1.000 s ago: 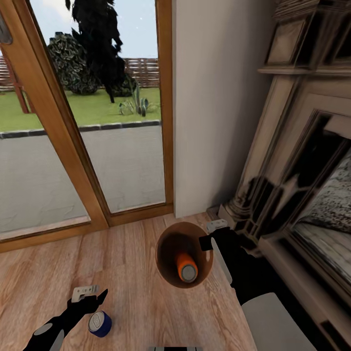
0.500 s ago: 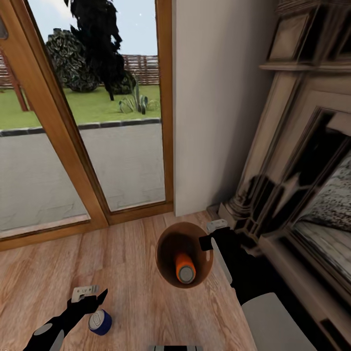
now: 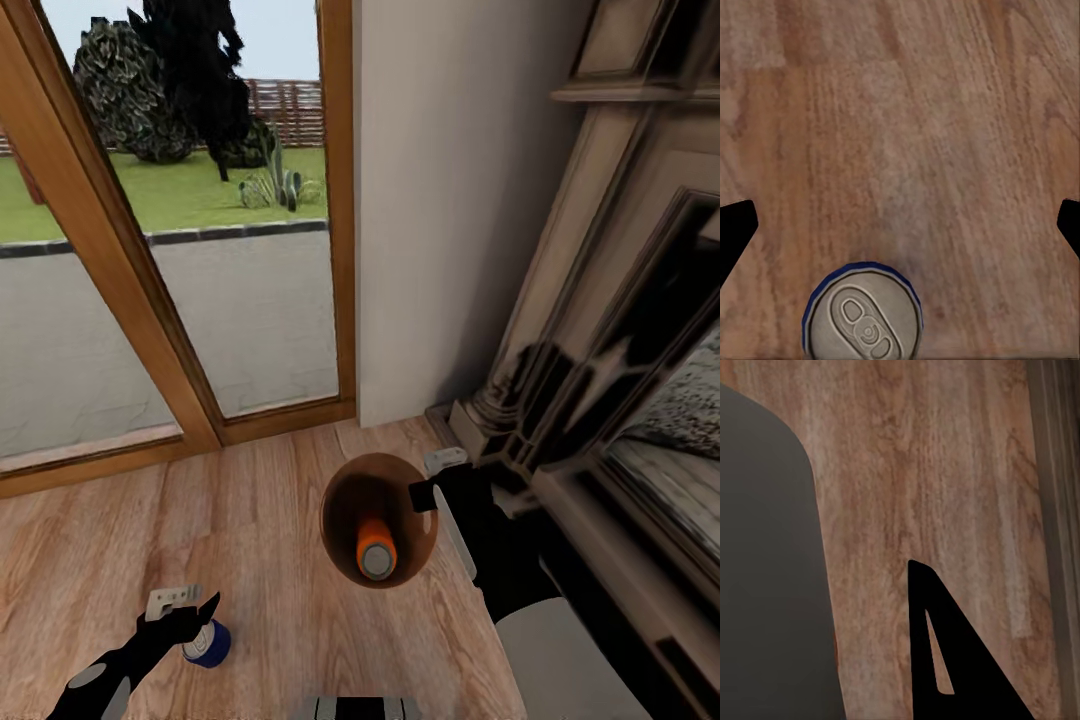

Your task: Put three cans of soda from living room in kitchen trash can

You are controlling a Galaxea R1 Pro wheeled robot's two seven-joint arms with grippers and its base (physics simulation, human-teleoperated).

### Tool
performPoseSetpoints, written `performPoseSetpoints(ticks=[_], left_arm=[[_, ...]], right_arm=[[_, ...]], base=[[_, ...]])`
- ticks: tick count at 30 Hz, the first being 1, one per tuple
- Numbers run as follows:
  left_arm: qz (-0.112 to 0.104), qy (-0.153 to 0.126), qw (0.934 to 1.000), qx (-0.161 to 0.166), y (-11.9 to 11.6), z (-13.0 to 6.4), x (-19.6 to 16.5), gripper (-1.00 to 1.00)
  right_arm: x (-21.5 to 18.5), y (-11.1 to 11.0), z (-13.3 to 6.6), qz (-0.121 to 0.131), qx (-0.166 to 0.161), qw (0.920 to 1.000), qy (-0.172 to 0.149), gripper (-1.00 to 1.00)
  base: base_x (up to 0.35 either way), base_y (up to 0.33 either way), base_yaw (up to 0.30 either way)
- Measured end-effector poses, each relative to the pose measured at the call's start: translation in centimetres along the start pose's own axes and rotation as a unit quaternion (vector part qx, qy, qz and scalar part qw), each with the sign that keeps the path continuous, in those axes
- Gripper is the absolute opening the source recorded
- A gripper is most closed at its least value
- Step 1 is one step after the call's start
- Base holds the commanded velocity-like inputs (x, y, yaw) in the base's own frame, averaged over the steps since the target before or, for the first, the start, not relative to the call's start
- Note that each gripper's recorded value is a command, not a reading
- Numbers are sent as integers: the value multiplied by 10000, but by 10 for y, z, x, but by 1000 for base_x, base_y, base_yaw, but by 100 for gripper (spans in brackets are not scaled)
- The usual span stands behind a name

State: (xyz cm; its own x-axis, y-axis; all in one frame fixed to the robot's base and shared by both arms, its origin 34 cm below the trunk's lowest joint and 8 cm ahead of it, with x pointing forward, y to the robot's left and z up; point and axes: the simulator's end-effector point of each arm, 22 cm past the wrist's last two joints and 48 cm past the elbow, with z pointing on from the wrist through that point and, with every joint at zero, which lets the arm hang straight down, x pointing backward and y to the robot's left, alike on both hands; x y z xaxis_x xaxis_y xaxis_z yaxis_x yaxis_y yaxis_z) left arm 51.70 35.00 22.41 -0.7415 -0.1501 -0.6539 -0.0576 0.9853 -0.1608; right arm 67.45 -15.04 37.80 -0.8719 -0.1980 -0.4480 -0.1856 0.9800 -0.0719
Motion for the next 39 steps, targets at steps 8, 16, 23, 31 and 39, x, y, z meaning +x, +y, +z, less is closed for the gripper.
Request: performPoseSetpoints(ticks=[8, 16, 23, 31, 39], left_arm=[[-6, 75, 10000, -2, 1, 2, 8, 100], [-4, 74, 10000, 0, 1, 2, 8, 100], [-13, 180, 9998, -17, 3, 5, 18, 100], [-20, 333, 9994, -41, 9, 9, 34, 100], [-27, 361, 9993, -35, 11, 10, 37, 100]], right_arm=[[-31, -10, -2, 5, 76, 9998, -206, -100], [-74, -21, -17, 8, 168, 9984, -537, -100], [-90, -27, -13, 15, 203, 9980, -603, -100], [-86, -28, 3, 18, 198, 9985, -504, -100], [-86, -29, 7, 18, 194, 9986, -483, -100]], base=[[0, 0, 0], [0, 0, 0], [0, 0, 0], [0, 0, 0], [0, 0, 0]])
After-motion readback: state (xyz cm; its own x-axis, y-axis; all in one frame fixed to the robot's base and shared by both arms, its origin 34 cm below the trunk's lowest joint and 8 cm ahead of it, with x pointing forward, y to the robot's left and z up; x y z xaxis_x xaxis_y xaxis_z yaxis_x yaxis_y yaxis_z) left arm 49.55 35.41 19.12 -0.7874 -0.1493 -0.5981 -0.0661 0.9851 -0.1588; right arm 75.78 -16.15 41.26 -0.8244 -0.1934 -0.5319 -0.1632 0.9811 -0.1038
